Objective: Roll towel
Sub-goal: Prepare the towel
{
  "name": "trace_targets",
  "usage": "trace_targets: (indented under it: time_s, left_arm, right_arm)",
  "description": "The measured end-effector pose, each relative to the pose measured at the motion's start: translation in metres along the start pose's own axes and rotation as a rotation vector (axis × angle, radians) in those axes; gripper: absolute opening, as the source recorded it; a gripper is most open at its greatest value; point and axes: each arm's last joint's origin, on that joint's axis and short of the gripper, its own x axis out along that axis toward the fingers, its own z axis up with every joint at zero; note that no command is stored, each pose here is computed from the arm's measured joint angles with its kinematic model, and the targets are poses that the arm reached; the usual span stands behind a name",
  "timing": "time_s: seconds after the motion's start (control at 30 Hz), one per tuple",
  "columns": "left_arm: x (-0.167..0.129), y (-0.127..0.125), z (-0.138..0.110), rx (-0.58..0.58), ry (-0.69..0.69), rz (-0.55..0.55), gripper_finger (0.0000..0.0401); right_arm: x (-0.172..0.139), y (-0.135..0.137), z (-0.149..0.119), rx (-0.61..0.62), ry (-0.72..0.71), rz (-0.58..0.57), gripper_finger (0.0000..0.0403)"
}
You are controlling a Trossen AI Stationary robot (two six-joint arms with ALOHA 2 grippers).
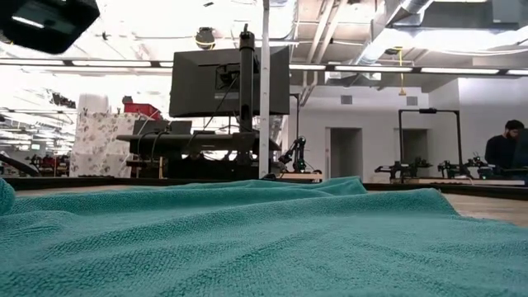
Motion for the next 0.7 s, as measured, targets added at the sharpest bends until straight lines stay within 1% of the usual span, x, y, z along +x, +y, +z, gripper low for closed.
trace_targets:
  time_s: [0.23, 0.4, 0.57, 0.63, 0.7]
  left_arm:
    - [0.026, -0.008, -0.007, 0.006, 0.056, 0.001, 0.0077]
    - [0.030, -0.001, -0.006, -0.095, 0.055, 0.034, 0.0077]
    - [0.031, 0.001, -0.005, -0.122, 0.057, 0.038, 0.0077]
    - [0.031, 0.002, -0.005, -0.121, 0.060, 0.034, 0.0071]
    - [0.031, 0.002, -0.006, -0.131, 0.074, 0.014, 0.0048]
  right_arm:
    - [0.000, 0.000, 0.000, -0.004, 0.002, -0.005, 0.0000]
    - [0.000, 0.000, -0.001, 0.016, 0.003, -0.005, 0.0000]
    - [0.000, 0.000, -0.001, 0.019, 0.003, -0.004, 0.0000]
    - [0.000, 0.000, -0.001, 0.018, 0.003, -0.004, 0.0000]
    - [0.000, 0.000, -0.001, 0.011, 0.002, -0.004, 0.0000]
